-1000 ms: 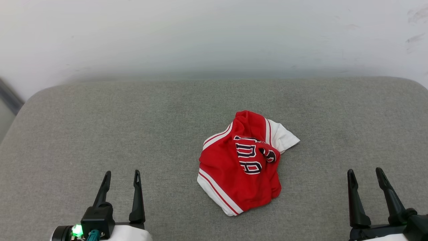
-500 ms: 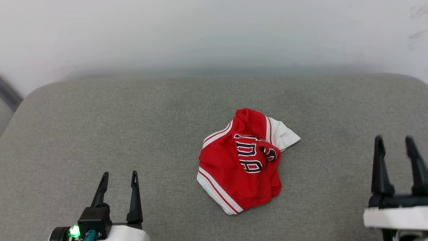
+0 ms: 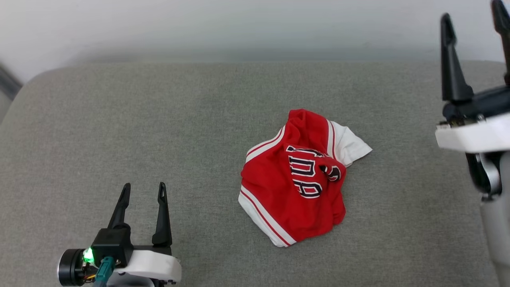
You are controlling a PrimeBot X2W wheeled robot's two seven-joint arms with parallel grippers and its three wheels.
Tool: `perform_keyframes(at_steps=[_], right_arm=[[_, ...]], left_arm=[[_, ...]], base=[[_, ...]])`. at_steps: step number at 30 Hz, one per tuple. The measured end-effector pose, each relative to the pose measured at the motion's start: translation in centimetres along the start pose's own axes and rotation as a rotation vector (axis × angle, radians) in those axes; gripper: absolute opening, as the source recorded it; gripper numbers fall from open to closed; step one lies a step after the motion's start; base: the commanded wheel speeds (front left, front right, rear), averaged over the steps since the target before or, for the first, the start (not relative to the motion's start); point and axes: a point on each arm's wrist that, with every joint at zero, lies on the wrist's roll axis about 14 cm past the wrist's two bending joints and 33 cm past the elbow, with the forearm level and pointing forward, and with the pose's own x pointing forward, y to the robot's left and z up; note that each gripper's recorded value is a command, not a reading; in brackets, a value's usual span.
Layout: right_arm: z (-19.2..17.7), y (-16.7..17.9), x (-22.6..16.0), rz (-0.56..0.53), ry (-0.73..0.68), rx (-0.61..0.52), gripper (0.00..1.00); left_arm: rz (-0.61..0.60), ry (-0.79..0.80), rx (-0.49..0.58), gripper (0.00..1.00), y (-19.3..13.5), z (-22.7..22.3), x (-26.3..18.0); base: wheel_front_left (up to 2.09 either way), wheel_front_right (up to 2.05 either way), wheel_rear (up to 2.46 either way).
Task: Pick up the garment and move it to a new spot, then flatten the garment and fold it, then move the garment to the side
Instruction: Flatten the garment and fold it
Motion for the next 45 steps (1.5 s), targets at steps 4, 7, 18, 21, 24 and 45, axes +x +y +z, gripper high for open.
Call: perform_keyframes(at_steps=[4, 7, 18, 21, 24, 45], right_arm=[[-4.0, 1.8, 2.5, 0.152, 0.157, -0.042, 1.00], [-6.7, 3.1, 3.6, 0.254, 0.294, -0.092, 1.00], [-19.0, 7.5, -2.7, 0.577, 1.097, -0.063, 1.00], [-20.9, 7.4, -4.7, 0.639, 1.263, -0.103, 1.00], [-24.0, 8.2, -8.4, 0.731, 1.494, -0.109, 1.00], [-28.2, 10.8, -11.6, 0.816, 1.515, -0.055, 0.00]], left_arm=[[0.012, 0.018, 0.003, 1.00, 0.4, -0.7, 0.5], [0.013, 0.031, 0.003, 1.00, 0.4, -1.2, 0.9], [0.014, 0.052, -0.009, 1.00, 0.2, -2.7, 3.5], [0.007, 0.055, -0.018, 1.00, -0.1, -3.1, 4.3], [0.023, 0.071, -0.024, 1.00, 0.2, -4.0, 5.0], [0.065, 0.107, -0.026, 1.00, 1.4, -5.2, 5.1]], base=[[0.00, 0.00, 0.00], [0.00, 0.00, 0.00], [0.00, 0.00, 0.00], [0.00, 0.00, 0.00], [0.00, 0.00, 0.00], [0.00, 0.00, 0.00]])
